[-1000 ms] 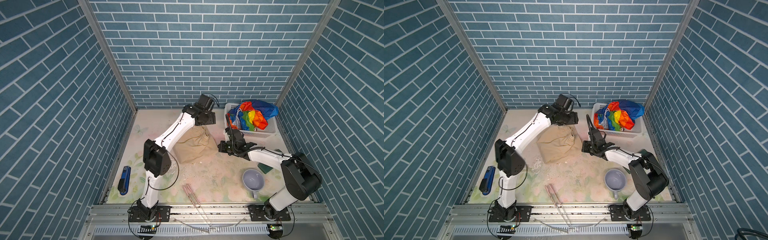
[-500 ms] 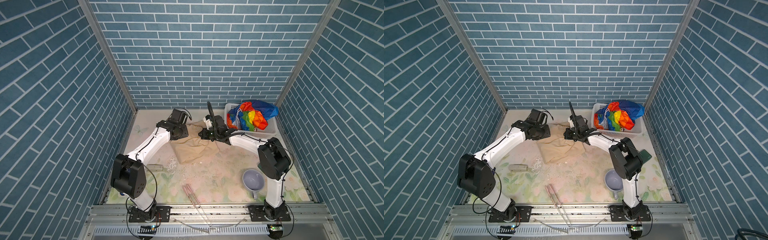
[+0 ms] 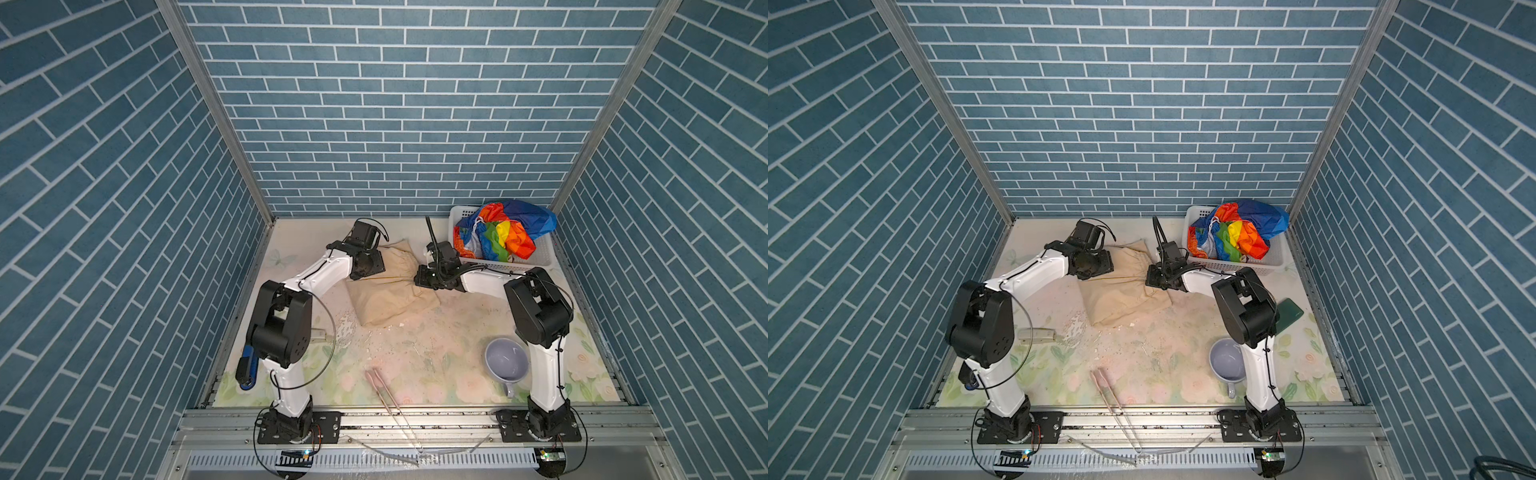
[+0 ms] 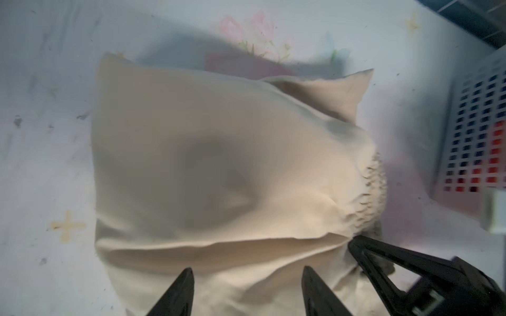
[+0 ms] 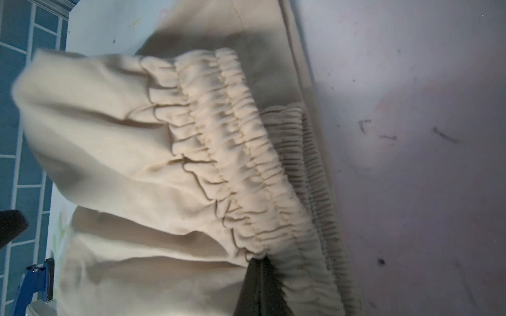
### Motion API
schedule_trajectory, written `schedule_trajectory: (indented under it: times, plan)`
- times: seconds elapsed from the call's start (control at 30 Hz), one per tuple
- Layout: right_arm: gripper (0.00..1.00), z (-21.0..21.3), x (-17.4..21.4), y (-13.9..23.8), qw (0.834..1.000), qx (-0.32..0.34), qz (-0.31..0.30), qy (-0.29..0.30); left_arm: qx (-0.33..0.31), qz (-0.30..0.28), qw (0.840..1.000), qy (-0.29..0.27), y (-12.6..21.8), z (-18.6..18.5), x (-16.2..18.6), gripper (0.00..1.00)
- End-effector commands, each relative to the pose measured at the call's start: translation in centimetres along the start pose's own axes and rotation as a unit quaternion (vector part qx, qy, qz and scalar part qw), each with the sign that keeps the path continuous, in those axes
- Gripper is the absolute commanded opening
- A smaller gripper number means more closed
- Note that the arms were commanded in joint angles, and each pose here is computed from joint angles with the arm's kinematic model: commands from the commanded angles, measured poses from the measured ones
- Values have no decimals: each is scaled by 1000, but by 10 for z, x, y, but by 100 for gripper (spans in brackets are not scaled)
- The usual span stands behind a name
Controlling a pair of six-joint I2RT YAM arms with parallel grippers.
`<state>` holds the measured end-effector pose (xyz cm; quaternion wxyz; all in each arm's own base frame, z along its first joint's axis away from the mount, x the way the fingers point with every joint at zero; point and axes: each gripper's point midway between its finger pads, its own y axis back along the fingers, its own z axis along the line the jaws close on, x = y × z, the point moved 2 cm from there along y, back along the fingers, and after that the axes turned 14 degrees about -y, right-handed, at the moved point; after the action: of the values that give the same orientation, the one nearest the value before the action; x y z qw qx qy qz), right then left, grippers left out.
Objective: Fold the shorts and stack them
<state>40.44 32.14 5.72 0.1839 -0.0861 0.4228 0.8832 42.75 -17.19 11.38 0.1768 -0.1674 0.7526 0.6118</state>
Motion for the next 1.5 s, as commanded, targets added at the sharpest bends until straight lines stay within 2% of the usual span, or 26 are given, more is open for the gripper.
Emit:
schedule_trajectory:
  times: [0.0, 0.17, 0.43, 0.67, 0.73, 0.83, 0.9, 1.0, 1.1, 1.37, 1.47]
  plan:
    - [0, -34, 9, -6, 999, 48, 3, -25, -5, -25, 1000, -6, -5, -1, -21, 65]
    - [0, -27, 11, -12, 999, 21, 15, -23, -67, 9, 998, -7, -26, 23, -15, 61]
    - [0, -30, 14, -9, 999, 28, 19, -11, -117, 69, 990, 29, -48, 70, 10, 59]
    - [0, -31, 15, 12, 998, 51, 13, 21, -92, 53, 994, 25, -41, 64, -8, 60]
    - [0, -20, 14, 25, 998, 48, -2, 49, -75, 43, 996, 23, -29, 56, -18, 60]
    - [0, 4, 20, 49, 990, 59, -23, 127, -68, 10, 998, 15, 0, 50, -36, 61]
    - [0, 27, 24, 65, 975, 80, -50, 199, -75, -13, 997, 14, 22, 54, -46, 63]
    - [0, 68, 41, 75, 951, 71, -70, 292, -73, -37, 996, 28, 41, 64, -52, 65]
    - [0, 102, 61, 69, 942, 19, -59, 330, -62, -39, 996, 42, 38, 70, -51, 65]
    - [0, 127, 105, 26, 947, -56, 10, 315, -36, -30, 997, 60, -10, 67, -61, 62]
    - [0, 129, 118, 12, 947, -79, 31, 311, -23, -28, 997, 71, -25, 68, -65, 52]
